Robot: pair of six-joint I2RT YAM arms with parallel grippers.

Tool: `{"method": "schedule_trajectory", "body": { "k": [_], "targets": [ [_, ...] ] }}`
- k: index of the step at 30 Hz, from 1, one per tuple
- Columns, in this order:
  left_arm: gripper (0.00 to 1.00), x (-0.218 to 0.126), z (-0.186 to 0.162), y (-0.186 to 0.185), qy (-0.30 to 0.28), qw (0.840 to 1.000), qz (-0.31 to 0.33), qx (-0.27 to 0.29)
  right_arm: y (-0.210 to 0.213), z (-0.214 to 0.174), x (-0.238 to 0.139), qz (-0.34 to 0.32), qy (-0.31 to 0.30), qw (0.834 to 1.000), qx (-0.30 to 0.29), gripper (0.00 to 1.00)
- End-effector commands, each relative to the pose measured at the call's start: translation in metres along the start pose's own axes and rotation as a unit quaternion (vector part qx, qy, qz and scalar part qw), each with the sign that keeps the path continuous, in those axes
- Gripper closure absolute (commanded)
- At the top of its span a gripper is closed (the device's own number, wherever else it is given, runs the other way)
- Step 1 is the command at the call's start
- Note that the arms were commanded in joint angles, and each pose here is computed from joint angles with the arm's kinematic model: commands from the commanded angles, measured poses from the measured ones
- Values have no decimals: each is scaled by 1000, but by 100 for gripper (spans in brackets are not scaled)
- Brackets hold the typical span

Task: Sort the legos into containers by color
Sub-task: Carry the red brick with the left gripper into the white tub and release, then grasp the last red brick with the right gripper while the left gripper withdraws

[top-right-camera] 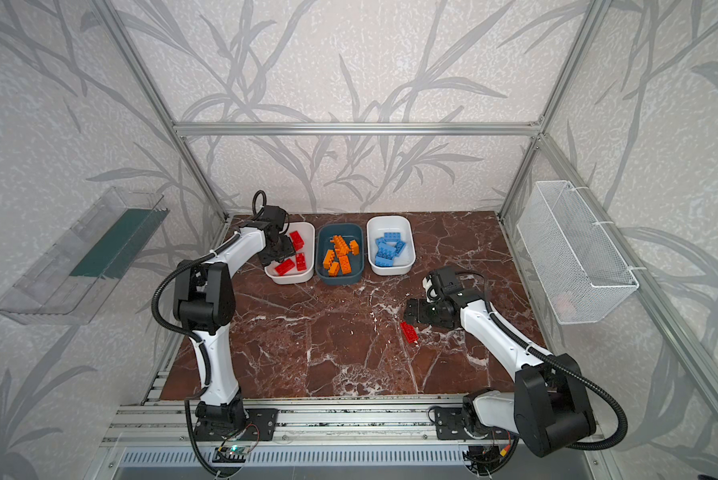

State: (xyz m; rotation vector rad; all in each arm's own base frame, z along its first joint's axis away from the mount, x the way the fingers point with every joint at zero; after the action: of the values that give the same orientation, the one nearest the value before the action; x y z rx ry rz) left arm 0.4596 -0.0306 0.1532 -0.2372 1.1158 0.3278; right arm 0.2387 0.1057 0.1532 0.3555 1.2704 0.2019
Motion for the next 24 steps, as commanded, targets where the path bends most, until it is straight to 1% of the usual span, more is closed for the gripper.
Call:
{"method": "schedule_trajectory", "body": {
  "k": [1,4,5,7,8,12,14,16,21,24],
  "targets": [
    [24,-40,-3,1,-23,999,-36,-10,6,2,3,-29,13,999,-22,1],
    [19,-65,-20,3,-40,998,-55,-13,13,-2,15,-34,31,998,-36,6],
    [19,-73,-27,4,-46,997,-59,-12,15,-3,19,-37,35,998,-41,7],
    [16,-87,-44,4,-55,997,-61,-7,19,-5,26,-44,43,997,-51,10],
    [16,-94,-54,4,-61,996,-60,-3,20,-6,30,-47,49,996,-53,13],
    [16,-114,-96,6,-81,995,-60,13,20,-9,41,-58,64,995,-59,19],
    [15,-119,-117,7,-83,994,-64,23,18,-13,45,-66,66,994,-62,21],
    [15,-123,-138,8,-90,993,-59,39,15,-17,47,-71,70,993,-59,27],
    [16,-128,-181,25,-96,993,-50,49,8,-28,52,-99,68,991,-64,47],
    [16,-131,-197,37,-97,993,-59,45,6,-32,57,-126,66,987,-71,51]
  ]
}}
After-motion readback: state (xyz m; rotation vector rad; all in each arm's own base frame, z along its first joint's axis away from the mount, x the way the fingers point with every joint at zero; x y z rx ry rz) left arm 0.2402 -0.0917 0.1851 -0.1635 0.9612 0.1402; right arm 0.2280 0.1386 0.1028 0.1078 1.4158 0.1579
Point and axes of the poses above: each gripper's point midway between its finger pads, its own x axis out along the fingers, its own y axis along the line the jaws close on, z = x × y, the point moved 8 cm from there along -x, back along the fingers, and after that the axes turned 6 degrees about x, right-handed, at the moved point
